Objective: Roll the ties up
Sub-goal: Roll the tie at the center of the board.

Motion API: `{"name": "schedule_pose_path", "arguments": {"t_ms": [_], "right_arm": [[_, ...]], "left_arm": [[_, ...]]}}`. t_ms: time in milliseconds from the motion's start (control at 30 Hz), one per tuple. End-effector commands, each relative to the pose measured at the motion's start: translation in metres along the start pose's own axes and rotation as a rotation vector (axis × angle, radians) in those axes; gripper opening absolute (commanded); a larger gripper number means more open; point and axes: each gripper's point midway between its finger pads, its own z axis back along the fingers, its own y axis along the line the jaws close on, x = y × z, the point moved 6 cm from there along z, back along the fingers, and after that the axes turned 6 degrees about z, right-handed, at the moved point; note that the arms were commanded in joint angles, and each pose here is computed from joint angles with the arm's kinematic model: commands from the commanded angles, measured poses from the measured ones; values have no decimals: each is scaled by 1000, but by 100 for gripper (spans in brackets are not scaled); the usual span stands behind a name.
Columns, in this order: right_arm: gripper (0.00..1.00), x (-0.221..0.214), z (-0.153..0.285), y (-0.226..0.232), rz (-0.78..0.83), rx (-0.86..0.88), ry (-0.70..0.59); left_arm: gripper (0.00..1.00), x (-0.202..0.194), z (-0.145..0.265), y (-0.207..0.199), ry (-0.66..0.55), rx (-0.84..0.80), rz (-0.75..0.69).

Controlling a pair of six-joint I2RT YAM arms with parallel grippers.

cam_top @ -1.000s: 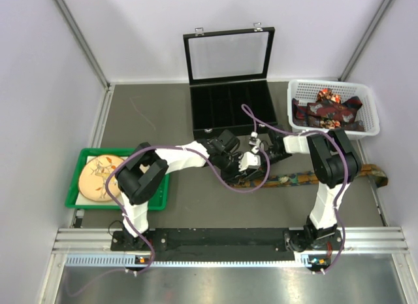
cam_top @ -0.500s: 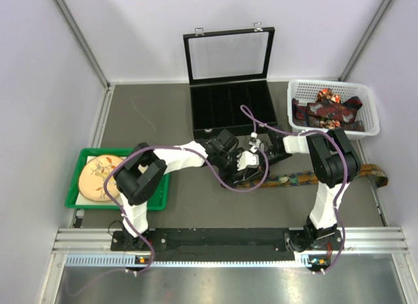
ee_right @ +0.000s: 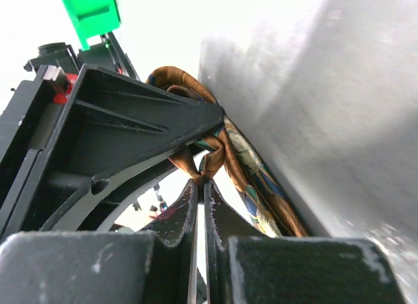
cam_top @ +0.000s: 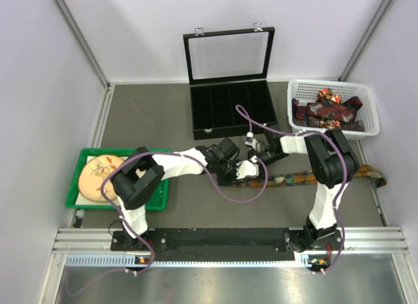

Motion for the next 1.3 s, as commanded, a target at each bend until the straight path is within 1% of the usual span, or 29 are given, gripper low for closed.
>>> {"name": "schedule_pose_path", "arguments": {"t_ms": [0, 33, 67, 100, 200, 333, 400, 600, 867, 933, 967, 1067, 1133, 1267], "right_arm": [[0, 8, -2, 5, 70, -16, -1], [0, 8, -2, 1, 69, -45, -1], [0, 8, -2, -1, 70, -52, 0], [0, 6, -3, -2, 69, -53, 5], [0, 0, -6, -9, 44, -85, 19], [0, -2, -7, -17, 39, -128, 21], [0, 0, -9, -20, 34, -134, 25], [0, -2, -12, -25, 37, -157, 44], [0, -6, -12, -26, 51, -169, 50], [0, -7, -13, -28, 47, -174, 54], [0, -7, -13, -29, 49, -178, 55], [0, -8, -13, -32, 45, -192, 62], [0, -8, -14, -34, 43, -197, 63], [0, -9, -15, -35, 37, -200, 69]], "left_arm": [[29, -38, 10, -13, 139, -2, 48], [31, -38, 11, -14, 137, -6, 52], [36, -37, 10, -14, 130, -13, 60], [47, -36, 10, -14, 126, -14, 64], [60, -30, 11, -11, 103, -14, 81], [66, -31, 24, -1, 41, -6, 110], [67, -30, 29, 3, 3, 0, 118], [65, -18, 38, 3, -118, 1, 79], [61, -5, 34, 3, -191, -45, 77], [56, -1, 33, 3, -203, -56, 69], [48, -1, 32, 2, -196, -63, 77], [38, 12, 38, 5, -214, -72, 69], [36, 18, 40, 5, -225, -77, 69], [35, 36, 40, 3, -252, -97, 61]]}}
